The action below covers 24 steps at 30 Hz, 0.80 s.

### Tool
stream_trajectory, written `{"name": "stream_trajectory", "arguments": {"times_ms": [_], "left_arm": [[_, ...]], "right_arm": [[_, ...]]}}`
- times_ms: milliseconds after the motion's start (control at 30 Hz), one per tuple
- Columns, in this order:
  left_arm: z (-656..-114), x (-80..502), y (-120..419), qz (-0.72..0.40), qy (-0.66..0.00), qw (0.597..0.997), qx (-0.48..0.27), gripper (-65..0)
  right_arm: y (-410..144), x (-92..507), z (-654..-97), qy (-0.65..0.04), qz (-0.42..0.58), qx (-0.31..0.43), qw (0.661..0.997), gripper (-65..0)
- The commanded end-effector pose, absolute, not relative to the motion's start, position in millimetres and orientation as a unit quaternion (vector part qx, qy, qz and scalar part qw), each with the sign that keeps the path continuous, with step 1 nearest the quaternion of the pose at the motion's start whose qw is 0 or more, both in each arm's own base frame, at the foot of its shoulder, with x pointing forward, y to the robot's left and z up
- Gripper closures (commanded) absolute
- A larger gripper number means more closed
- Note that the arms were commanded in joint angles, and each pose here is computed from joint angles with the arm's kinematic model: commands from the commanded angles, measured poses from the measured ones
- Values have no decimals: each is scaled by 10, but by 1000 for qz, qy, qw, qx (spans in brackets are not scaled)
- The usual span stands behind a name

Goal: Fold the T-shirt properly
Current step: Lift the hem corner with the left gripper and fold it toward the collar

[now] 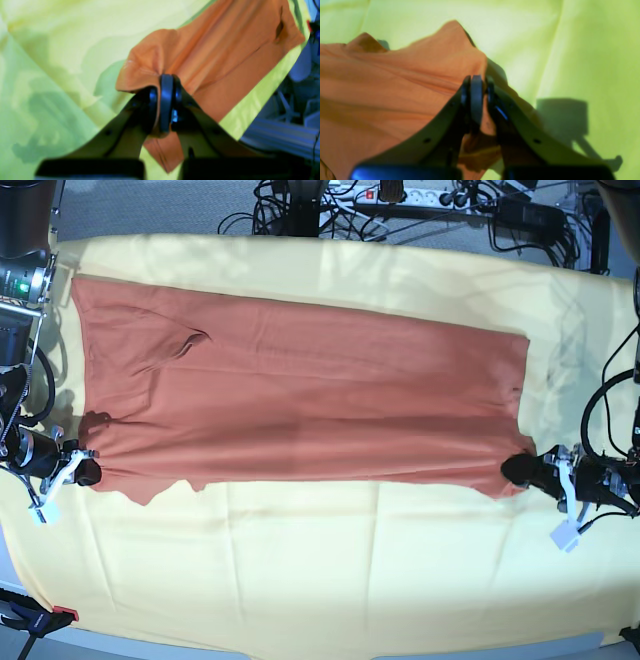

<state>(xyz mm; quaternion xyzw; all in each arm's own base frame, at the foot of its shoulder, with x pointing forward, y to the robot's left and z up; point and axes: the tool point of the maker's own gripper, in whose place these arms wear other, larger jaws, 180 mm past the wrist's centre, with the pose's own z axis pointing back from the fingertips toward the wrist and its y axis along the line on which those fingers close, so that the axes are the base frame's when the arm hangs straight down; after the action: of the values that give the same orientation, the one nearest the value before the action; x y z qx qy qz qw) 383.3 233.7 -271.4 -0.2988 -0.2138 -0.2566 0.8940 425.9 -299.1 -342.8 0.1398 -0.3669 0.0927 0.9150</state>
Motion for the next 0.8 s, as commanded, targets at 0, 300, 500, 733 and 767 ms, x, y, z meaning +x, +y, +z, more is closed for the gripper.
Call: {"name": "stream_trajectory", "arguments": {"times_ms": [0,300,500,733,767], "left_arm": [[-2500,3913,2382,-268,-236,887,-292,0],[-2238,3848,2046,-356,-253,855,-278,0],[-2289,3509,1877,-424,-229,836,-263,0],[-2578,3143,2025,-421,-180,850,-261,0],[-2614,3107,2046,-418,-175,852,-262,0]], "right_arm": [[-3108,4380,-3171,-396,93,127,904,0],[-3103,4321,-3251,-388,92,129,908,0],[-3109,4270,-3305,-372,93,128,915,0],[-3113,4255,-3319,-366,94,127,917,0],[-3115,4240,-3332,-361,95,127,919,0]]}}
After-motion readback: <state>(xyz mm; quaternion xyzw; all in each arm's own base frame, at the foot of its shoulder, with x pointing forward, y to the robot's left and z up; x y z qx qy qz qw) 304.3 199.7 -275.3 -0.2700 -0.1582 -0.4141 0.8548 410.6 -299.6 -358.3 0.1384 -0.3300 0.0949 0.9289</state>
